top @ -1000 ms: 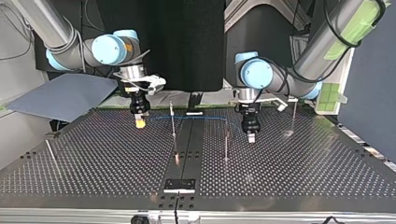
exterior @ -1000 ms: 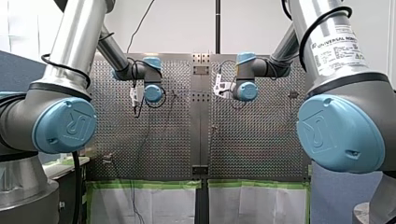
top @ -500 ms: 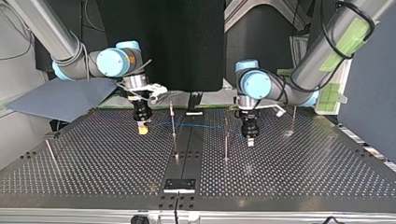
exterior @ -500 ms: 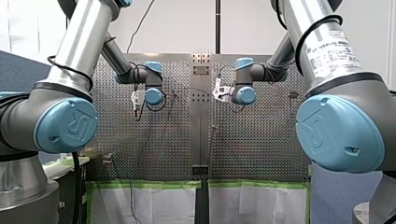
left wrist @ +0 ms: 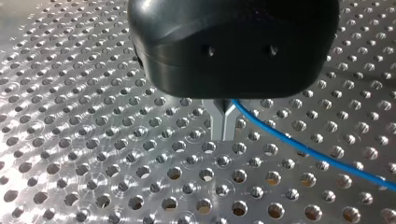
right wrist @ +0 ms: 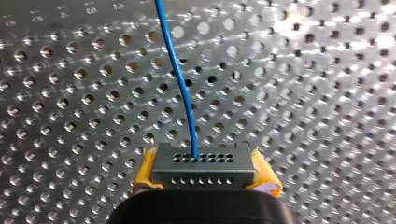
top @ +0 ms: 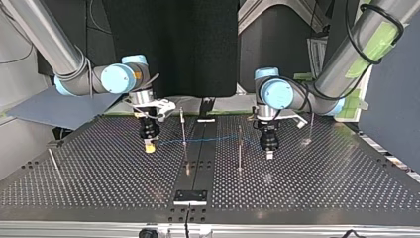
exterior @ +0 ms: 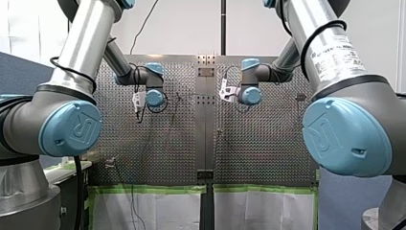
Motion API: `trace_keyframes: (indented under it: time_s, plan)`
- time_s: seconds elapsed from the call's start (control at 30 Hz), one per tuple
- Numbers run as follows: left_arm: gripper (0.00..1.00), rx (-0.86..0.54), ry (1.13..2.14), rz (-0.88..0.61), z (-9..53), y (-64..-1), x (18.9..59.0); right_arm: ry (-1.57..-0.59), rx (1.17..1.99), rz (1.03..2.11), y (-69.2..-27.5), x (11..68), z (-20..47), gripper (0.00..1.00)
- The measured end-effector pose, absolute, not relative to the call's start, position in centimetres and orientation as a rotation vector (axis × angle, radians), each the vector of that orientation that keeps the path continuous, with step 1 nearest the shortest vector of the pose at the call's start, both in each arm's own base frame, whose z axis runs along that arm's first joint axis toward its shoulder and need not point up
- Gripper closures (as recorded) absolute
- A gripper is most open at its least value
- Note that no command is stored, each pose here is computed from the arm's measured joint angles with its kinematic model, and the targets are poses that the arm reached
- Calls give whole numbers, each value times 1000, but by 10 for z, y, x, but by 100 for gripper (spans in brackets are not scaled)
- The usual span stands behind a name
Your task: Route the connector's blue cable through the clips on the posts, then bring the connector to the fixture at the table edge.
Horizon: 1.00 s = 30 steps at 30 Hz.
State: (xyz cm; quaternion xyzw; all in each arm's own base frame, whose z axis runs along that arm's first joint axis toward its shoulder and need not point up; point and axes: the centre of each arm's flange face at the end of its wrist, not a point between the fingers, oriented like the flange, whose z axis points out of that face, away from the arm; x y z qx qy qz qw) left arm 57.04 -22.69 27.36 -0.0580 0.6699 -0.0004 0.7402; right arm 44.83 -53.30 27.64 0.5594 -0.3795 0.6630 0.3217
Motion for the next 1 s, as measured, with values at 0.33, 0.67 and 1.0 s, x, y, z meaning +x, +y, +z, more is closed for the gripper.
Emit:
trace_keyframes:
  time_s: [0.33,0.67,1.0]
  plan:
    - [100,-100,1471,-29,272,-227,578,-986,1487,1744,-550,458,272,100]
    - [100,-92,1518,-11,254,-231,590,-982,1477,1746,-558,455,275,100]
    - [100,-95,1519,-6,253,-229,591,-992,1480,1735,-568,450,269,100]
